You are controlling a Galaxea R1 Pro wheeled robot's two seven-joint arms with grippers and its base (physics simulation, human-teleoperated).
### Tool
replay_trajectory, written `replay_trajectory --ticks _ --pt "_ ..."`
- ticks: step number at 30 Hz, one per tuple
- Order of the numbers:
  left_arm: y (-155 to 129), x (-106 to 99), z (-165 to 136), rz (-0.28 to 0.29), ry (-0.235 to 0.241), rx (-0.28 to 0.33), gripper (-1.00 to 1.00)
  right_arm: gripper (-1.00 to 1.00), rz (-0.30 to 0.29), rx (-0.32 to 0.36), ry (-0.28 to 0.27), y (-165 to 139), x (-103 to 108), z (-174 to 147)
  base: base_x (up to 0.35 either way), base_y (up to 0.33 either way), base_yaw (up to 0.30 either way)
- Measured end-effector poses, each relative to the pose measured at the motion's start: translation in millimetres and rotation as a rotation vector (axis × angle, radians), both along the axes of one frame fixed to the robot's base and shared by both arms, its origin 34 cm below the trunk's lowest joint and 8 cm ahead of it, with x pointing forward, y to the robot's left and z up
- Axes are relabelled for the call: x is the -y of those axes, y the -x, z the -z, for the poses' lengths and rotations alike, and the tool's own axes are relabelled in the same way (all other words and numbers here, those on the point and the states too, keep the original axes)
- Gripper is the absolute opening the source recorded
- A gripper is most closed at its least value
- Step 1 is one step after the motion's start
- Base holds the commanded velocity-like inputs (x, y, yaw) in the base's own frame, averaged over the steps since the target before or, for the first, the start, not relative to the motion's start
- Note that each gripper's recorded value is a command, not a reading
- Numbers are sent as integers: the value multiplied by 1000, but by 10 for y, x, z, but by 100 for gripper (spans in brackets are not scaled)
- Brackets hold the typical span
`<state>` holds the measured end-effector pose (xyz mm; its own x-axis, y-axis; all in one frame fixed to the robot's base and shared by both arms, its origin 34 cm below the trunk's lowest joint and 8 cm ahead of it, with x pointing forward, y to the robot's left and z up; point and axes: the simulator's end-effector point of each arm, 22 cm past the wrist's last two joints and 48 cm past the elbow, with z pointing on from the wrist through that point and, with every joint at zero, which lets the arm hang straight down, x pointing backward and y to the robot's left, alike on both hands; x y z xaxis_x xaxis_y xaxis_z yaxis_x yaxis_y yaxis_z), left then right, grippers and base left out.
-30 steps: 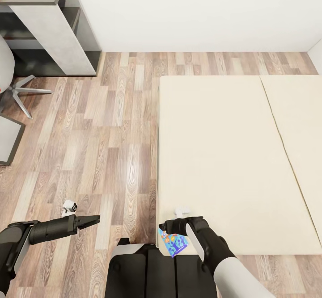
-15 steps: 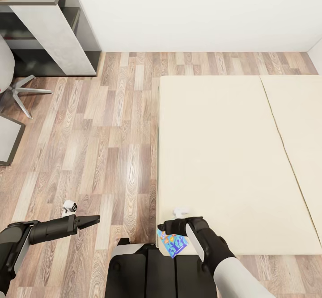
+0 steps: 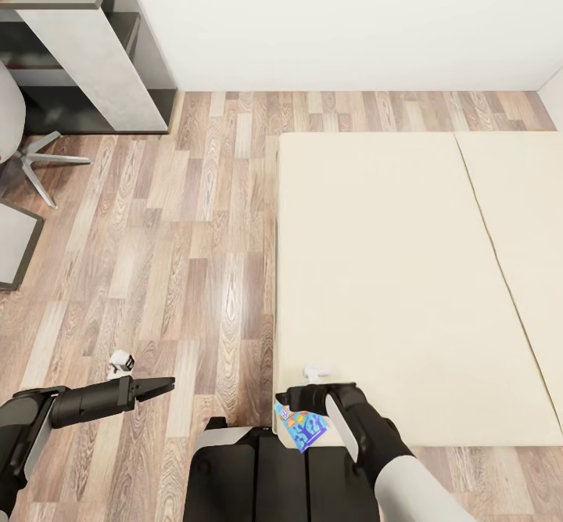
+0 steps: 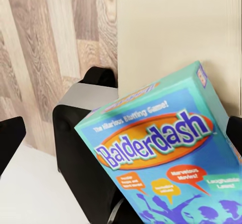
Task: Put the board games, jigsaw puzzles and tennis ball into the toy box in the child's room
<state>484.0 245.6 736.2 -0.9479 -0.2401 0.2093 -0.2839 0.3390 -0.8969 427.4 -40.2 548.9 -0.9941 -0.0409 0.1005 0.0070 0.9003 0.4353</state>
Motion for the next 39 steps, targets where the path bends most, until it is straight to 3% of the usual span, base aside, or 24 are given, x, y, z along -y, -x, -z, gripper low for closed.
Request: replay_trajectory --ticks 18,39 --pt "0 -1 0 0 0 0 100 100 67 14 17 -68 121 40 0 0 0" --pt "1 8 0 0 1 0 100 100 74 9 20 -65 140 45 0 3 0"
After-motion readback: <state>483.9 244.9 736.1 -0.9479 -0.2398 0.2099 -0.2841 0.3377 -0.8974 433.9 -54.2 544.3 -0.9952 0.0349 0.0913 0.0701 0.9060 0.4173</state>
